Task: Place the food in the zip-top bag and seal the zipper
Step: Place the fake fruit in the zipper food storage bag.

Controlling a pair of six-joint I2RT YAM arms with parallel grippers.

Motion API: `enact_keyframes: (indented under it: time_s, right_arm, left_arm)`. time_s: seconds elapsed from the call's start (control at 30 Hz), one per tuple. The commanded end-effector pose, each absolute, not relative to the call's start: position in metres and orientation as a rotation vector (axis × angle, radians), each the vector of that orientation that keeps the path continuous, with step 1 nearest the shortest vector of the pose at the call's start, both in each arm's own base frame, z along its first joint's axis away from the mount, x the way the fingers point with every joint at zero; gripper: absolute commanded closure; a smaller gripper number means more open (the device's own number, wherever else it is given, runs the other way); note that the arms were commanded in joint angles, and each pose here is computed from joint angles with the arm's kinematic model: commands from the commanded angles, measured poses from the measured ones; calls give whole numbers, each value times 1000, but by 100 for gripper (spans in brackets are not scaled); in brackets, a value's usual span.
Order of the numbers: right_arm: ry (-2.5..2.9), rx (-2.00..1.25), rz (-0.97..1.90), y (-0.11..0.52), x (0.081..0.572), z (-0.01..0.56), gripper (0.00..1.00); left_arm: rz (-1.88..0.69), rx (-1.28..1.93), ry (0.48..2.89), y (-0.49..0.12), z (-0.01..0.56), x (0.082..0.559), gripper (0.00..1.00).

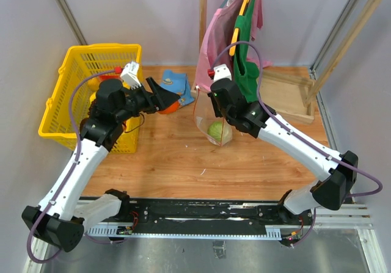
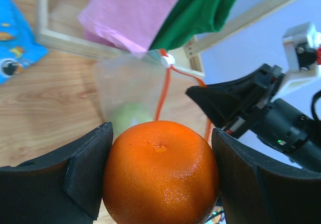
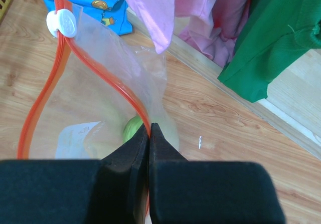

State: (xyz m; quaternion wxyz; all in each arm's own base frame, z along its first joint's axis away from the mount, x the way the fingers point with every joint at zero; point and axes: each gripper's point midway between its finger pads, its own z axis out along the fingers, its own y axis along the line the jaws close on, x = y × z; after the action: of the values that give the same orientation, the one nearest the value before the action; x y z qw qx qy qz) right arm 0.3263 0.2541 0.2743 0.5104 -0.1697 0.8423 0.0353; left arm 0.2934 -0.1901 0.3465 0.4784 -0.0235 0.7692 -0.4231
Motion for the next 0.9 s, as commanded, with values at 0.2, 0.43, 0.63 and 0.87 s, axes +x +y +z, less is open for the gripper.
enact_keyframes:
  time_s: [0.2,0.43,0.63,0.87]
  right_arm:
    - [2037,-366,277,278,312,288,99]
    - [2049,-344,367,286,305,284,99]
    - [2057,-334,410,289,300,283,99]
    - [2053,-328,465,294,296,289,99]
  left_arm:
    - [-1201,-14,1660,-249,377,277,66]
    - [-1169,-42,1634,-262,350,283,66]
    - [-1142,-92,1623,-266,332,291,65]
    - [-1024,-122,1677,-268,312,298,63]
